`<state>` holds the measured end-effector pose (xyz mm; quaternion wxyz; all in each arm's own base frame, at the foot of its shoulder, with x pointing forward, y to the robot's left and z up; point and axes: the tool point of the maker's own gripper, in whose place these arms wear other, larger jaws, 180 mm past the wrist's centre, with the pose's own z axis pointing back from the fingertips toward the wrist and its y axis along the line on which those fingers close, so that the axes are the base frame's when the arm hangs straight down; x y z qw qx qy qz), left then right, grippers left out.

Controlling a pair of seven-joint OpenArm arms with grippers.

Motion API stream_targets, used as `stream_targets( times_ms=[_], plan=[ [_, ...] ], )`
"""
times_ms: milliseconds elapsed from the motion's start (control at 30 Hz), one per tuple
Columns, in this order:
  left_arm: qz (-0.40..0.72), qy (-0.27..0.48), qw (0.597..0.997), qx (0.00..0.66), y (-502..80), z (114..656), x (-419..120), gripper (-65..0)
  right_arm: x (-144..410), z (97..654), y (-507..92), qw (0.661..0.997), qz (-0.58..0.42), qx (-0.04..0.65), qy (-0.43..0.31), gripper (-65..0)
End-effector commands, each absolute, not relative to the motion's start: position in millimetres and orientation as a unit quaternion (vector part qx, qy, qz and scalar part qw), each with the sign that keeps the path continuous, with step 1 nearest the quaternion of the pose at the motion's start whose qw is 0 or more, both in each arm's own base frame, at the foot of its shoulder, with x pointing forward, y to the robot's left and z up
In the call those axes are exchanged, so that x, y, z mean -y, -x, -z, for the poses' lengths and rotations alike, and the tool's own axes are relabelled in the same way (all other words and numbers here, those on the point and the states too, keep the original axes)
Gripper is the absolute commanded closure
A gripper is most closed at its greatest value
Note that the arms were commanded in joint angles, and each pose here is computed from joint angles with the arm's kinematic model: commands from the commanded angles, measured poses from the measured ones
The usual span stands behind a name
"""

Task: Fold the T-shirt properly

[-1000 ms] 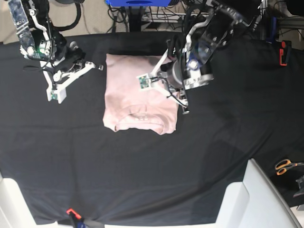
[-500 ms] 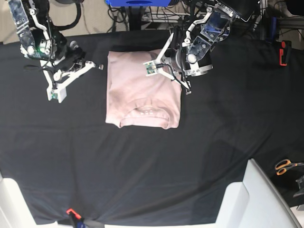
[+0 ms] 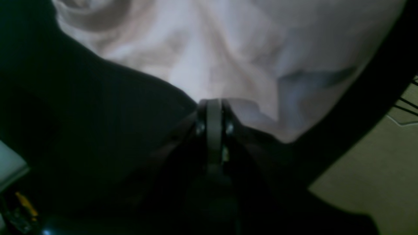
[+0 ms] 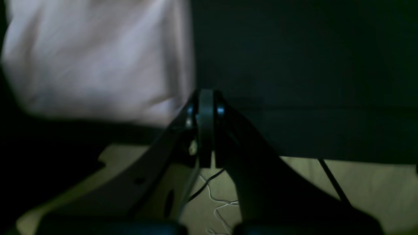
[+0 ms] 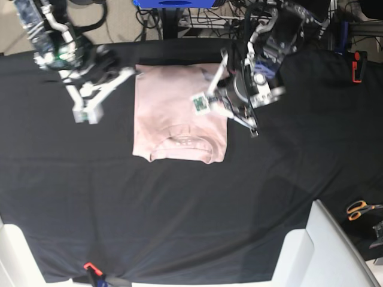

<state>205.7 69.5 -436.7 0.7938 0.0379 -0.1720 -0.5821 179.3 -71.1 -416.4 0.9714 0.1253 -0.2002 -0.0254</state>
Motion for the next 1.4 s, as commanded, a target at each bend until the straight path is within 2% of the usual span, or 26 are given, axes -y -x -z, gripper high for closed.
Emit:
stream_targets(
  times_ms=[0, 167, 400, 567, 800, 1167, 1367],
  plan=[
    [0.581, -0.027, 0.790, 0.196, -207, 427, -57, 0.0, 64, 408, -186, 0.967, 0.009, 0.217, -0.133, -0.2],
    [0.583, -0.012, 0.789, 0.194, -195, 429, -46, 0.0, 36, 408, -178, 0.965, -0.045, 0.207, -0.153, -0.2],
    [0.581, -0.008, 0.798, 0.157, -182, 449, -57, 0.0, 29, 409, -188, 0.963, -0.052, 0.214, -0.157, -0.2],
    [0.581, 0.009, 0.801, 0.147, -174, 462, -56, 0.0, 5, 401, -186, 0.949, -0.107, 0.223, -0.197, -0.2],
    [0.582, 0.016, 0.804, 0.124, -166, 474, -60, 0.0, -9, 414, -189, 0.941, -0.150, 0.215, -0.213, -0.2],
    [0.581, 0.013, 0.805, 0.122, -165, 475, -62, 0.0, 25, 475, -182, 0.959, -0.131, 0.191, -0.164, -0.2],
    [0.581, 0.009, 0.804, 0.123, -166, 473, -68, 0.0, 24, 472, -184, 0.956, -0.131, 0.203, -0.168, 0.0]
  ],
)
